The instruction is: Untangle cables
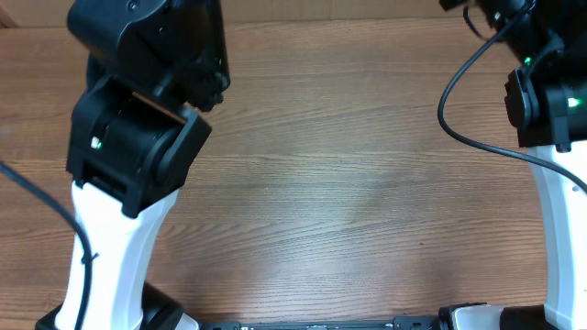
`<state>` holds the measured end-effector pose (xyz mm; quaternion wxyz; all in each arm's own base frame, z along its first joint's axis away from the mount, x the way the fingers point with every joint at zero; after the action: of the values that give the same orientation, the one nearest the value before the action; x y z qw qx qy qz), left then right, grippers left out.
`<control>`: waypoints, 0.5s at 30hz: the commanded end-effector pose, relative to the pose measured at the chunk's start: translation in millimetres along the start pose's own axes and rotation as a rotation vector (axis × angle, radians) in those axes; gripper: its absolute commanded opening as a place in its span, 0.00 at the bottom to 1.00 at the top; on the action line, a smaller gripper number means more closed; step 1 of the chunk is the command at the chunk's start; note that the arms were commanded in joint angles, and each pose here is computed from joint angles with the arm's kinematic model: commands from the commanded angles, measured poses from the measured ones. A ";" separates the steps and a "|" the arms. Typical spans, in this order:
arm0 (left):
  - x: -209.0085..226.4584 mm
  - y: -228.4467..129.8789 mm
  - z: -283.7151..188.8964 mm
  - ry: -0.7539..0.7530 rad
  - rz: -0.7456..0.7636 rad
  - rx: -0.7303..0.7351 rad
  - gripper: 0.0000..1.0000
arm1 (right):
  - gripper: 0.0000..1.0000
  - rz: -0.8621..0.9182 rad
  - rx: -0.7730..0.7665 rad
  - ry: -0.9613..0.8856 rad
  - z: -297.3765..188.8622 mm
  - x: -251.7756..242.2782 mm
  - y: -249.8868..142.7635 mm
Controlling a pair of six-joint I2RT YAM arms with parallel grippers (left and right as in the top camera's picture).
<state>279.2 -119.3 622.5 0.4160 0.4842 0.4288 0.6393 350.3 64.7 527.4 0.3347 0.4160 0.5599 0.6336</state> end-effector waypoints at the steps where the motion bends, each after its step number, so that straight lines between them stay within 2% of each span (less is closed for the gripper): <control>1: 39.0 8.9 -30.3 0.085 0.028 -0.001 1.00 | 1.00 -0.073 0.107 -0.117 -8.0 -8.1 -12.0; 8: 90.2 -14.2 -74.4 0.157 0.000 0.038 1.00 | 1.00 -0.038 0.119 -0.115 -60.2 6.9 -33.9; 11: 98.9 -35.6 -90.7 0.140 -0.019 0.059 1.00 | 1.00 -0.052 0.064 -0.126 -91.3 10.3 -46.0; 15: 106.8 -60.7 -117.2 0.119 -0.065 0.055 1.00 | 1.00 -0.104 -0.102 -0.175 -146.0 12.2 -62.9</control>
<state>153.9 -17.8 594.7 0.3791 0.4364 0.4769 0.6621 242.9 35.3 472.8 0.3975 0.4299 0.5459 0.5993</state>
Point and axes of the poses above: each gripper's point midway between its finger pads, its own z axis out along the fingers, its own x axis along the line the jaws close on, y = z × x, the point moved 10 cm from there along -z, back along the fingers, and after that the axes turned 4 degrees about z, right-handed, at the moved point
